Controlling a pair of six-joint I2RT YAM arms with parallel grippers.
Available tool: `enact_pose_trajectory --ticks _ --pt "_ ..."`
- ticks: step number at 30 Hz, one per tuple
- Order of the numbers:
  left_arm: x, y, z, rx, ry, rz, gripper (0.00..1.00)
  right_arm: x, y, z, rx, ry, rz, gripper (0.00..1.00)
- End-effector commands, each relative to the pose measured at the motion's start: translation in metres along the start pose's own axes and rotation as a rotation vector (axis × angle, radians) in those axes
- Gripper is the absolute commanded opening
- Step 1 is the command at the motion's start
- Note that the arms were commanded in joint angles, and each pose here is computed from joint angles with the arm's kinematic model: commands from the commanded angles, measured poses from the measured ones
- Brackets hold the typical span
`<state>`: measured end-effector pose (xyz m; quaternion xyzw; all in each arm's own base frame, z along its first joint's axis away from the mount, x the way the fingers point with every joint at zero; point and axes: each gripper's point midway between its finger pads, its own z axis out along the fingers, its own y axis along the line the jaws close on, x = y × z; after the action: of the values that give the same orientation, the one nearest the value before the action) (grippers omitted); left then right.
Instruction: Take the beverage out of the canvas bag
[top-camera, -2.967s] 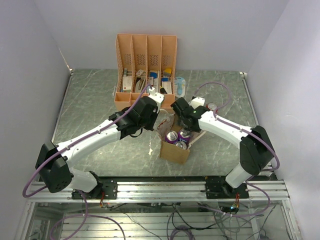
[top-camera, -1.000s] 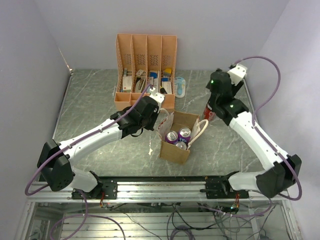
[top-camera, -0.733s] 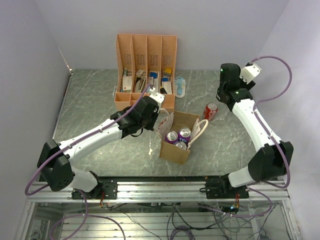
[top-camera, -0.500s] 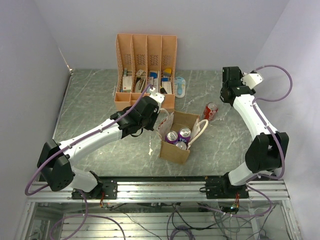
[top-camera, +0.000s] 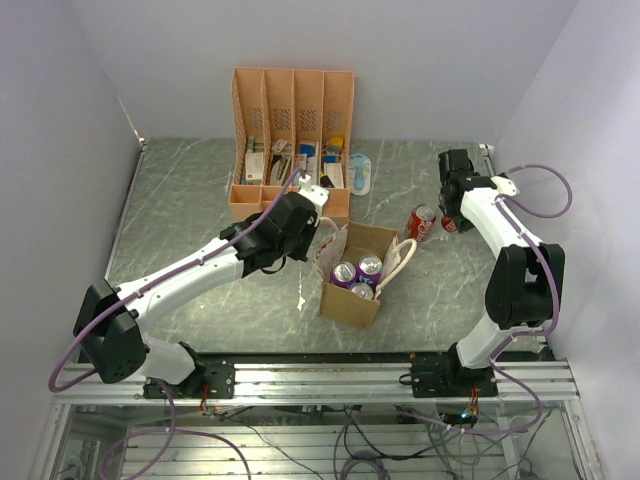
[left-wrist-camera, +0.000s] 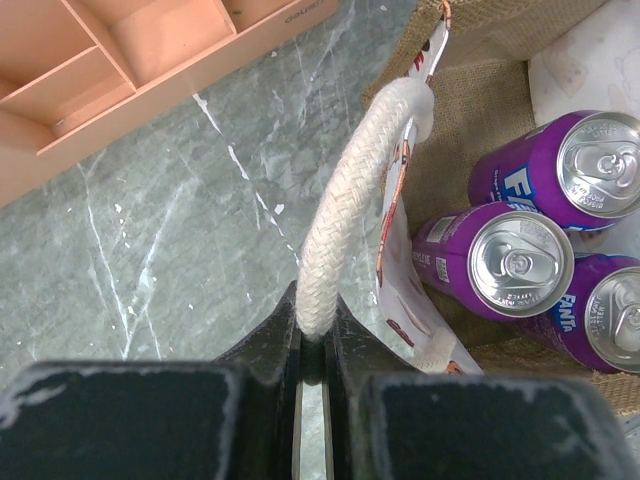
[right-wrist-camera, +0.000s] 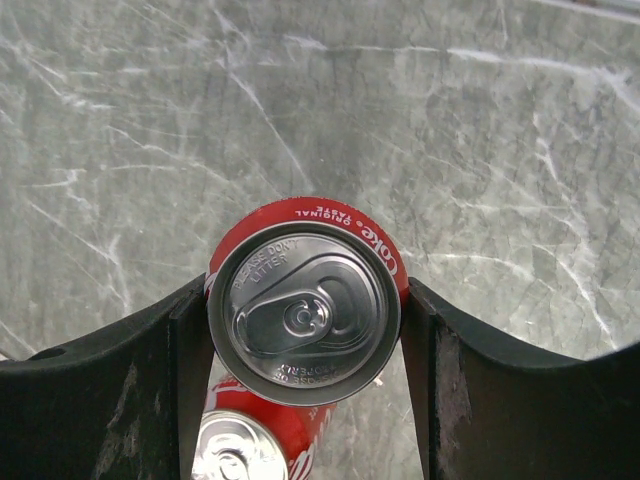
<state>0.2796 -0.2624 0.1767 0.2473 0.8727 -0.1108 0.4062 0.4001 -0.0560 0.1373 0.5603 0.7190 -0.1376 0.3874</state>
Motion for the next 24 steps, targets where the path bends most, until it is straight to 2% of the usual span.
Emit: enact_pose_trajectory --ticks 1,8,18,24 --pt "-0.017 0.006 -0.01 -0.011 -0.043 0.003 0.07 -0.004 0.008 0.005 -0.022 -0.033 0.097 0.0" --pt "-0.017 0.006 -0.011 -0.011 -0.044 0.003 0.07 0.018 0.006 0.02 0.097 0.036 0.005 0.0" --pt "-0.017 0.006 -0.01 -0.011 -0.042 0.003 0.07 0.04 0.014 0.015 0.062 0.056 -0.03 0.0" --pt "-0.016 0.005 -0.01 -0.01 -0.041 0.004 0.07 0.044 0.013 0.012 0.104 0.065 -0.055 0.0"
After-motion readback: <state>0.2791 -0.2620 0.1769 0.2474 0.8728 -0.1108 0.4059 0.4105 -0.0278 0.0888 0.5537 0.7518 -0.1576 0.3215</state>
